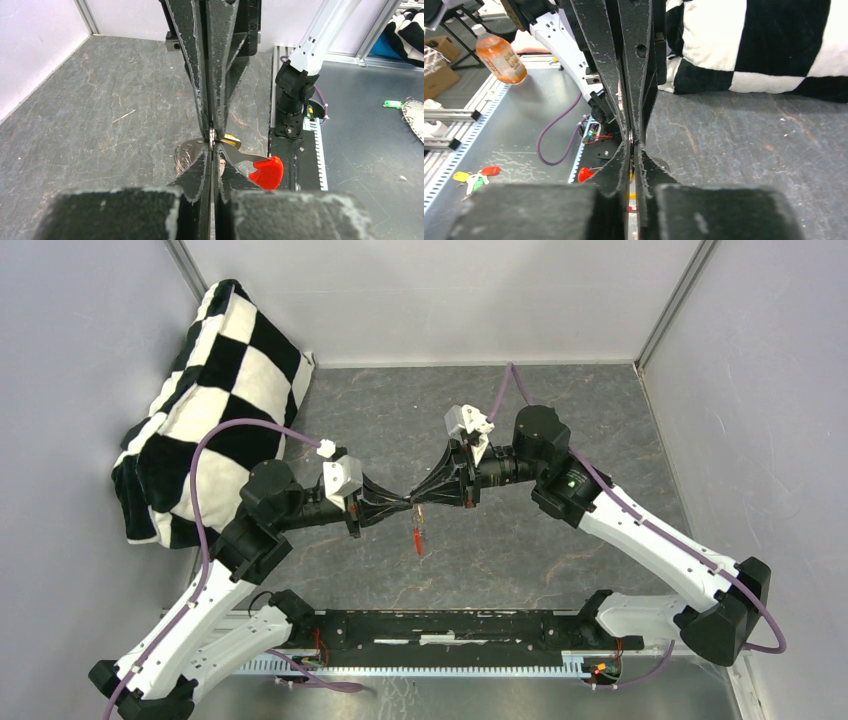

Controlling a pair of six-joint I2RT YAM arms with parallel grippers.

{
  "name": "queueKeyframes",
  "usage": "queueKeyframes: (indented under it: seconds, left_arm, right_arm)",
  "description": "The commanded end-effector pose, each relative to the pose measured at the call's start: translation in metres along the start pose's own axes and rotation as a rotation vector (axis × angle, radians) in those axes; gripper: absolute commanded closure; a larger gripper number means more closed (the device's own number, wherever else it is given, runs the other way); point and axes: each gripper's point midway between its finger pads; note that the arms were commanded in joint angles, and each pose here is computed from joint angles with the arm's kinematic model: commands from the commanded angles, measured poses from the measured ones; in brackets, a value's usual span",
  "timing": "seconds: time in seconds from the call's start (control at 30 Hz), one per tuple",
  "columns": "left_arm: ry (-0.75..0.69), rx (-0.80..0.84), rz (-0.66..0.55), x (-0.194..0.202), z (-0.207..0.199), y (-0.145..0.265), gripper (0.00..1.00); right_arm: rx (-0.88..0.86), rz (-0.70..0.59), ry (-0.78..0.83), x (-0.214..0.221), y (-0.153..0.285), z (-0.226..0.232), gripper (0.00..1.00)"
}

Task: Put the keys on the keyring
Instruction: Insert the key onto the keyring.

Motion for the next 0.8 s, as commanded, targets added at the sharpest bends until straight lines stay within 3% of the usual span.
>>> queueKeyframes:
  seconds: [0.0, 0.07, 0.23, 0.33, 0.5, 0.77]
  left_arm:
    - [-0.059, 0.035, -0.062, -0.024, -0.008, 0.003, 0.98]
    - [-0.066, 0.045, -0.048, -0.020, -0.010, 0.003, 0.98]
    - [-0.101, 0.048, 0.064, 0.004, -0.005, 0.005, 0.73]
    - [-0.134, 0.060, 0.139, 0.016, -0.002, 0.006, 0.64]
    - [-0.197, 0.070, 0.215, 0.025, 0.005, 0.008, 0.62]
    - [-0.231, 0.076, 0.235, 0.024, 0.012, 0.004, 0.62]
  right_arm:
    - [0.008, -0.011, 0.039, -0.010, 0.000, -0.003, 0.99]
    - [0.032, 0.004, 0.032, -0.009, 0.002, -0.006, 1.00]
    - [0.085, 0.116, -0.005, 0.007, 0.007, -0.014, 1.00]
    - [0.109, 0.164, 0.015, 0.013, 0.011, -0.018, 1.00]
    - [0.115, 0.262, 0.026, 0.020, 0.010, -0.017, 1.00]
    - [0.102, 0.360, 0.043, 0.030, -0.003, -0.010, 1.00]
Point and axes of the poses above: each gripper's point midway between its finger pads, its own y axis back along the fingers, its own z axis along the line the jaws close on, x = y × z, and after that the axes turned 2 degrees about y, right-handed
